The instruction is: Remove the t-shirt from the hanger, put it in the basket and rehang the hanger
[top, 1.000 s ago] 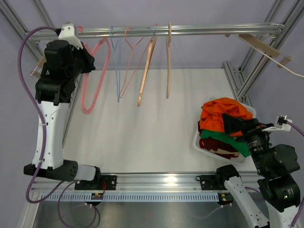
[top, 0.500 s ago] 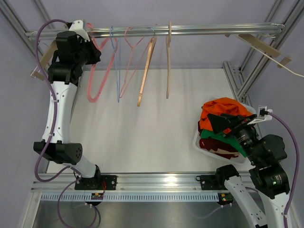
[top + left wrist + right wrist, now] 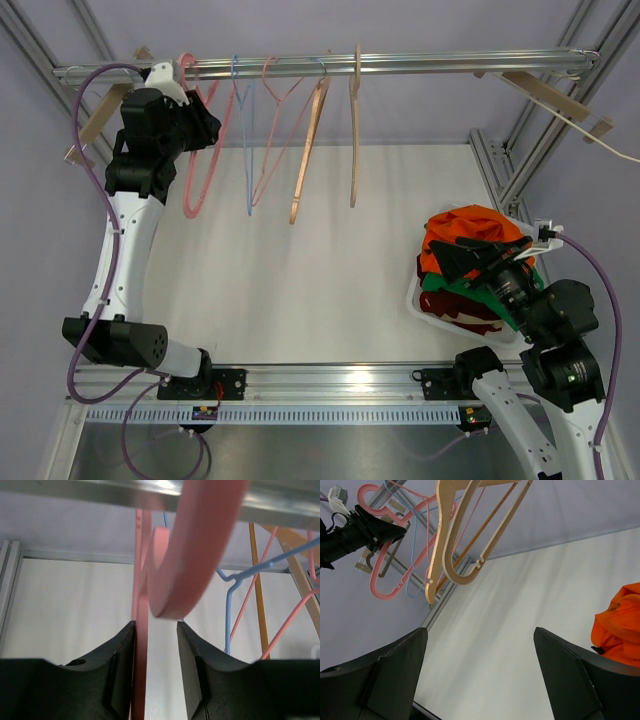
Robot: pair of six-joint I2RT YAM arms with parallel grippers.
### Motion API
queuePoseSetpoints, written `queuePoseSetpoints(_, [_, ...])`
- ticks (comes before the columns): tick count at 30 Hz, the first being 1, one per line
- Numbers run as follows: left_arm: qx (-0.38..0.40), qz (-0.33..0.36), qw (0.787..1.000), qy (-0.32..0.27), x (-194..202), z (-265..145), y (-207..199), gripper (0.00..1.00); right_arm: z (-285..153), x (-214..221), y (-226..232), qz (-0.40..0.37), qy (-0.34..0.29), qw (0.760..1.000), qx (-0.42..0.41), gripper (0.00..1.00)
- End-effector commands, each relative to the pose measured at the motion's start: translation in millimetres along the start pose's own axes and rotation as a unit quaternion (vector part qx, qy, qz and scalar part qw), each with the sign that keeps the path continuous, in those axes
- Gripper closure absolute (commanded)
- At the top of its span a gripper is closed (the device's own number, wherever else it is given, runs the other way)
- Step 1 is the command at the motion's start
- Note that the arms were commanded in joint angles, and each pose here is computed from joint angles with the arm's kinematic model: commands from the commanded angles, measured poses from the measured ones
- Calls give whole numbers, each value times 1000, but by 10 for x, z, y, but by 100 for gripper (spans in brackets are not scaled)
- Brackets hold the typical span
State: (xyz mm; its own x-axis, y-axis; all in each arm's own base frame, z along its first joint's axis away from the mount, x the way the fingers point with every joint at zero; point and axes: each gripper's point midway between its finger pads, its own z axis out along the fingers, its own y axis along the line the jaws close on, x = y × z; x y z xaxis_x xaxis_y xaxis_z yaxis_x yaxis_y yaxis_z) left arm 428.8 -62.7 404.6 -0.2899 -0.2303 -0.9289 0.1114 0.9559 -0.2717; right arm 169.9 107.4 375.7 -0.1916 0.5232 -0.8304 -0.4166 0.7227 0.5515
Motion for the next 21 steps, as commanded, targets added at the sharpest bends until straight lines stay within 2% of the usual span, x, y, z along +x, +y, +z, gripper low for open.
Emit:
queuePoseSetpoints(1, [17, -21, 999, -29, -131, -234, -123, 57, 36, -20, 128, -2, 4, 999, -34, 4])
queuePoseSetpoints(5, [18, -27, 999, -33, -92, -387, -138, 35, 47, -43, 172, 4, 4, 999, -41, 4])
queuePoseSetpoints(6, [19, -28, 999, -35, -84, -422, -141, 24, 51, -48, 172, 5, 4, 999, -40, 4])
queuePoseSetpoints(10, [34, -36, 998, -49, -73, -715, -223, 8, 15, -145, 239, 0, -4, 999, -44, 4])
queuePoseSetpoints(11, [44, -42, 997, -54, -91, -802, -275, 1, -2, -195, 276, -3, -9, 999, -47, 3])
queuePoseSetpoints(16, [136, -45, 984, -104, -202, -1604, -684, 1, -44, -331, 325, -6, -26, 999, -43, 1])
queuePoseSetpoints(17, [142, -46, 984, -97, -90, -1662, -690, 1, -72, -393, 284, -8, -40, 999, -26, 1])
queuePoseSetpoints(18, [159, -39, 979, -120, -91, -1947, -738, 1, -82, -413, 257, -14, -45, 999, -18, 1])
queuePoseSetpoints(19, [172, -30, 977, -123, -21, -2066, -766, 1, -105, -447, 247, -17, -53, 998, -13, 0])
queuePoseSetpoints(21, [178, -23, 977, -116, 244, -2168, -726, 1, -165, -511, 196, -23, -69, 997, 5, 1])
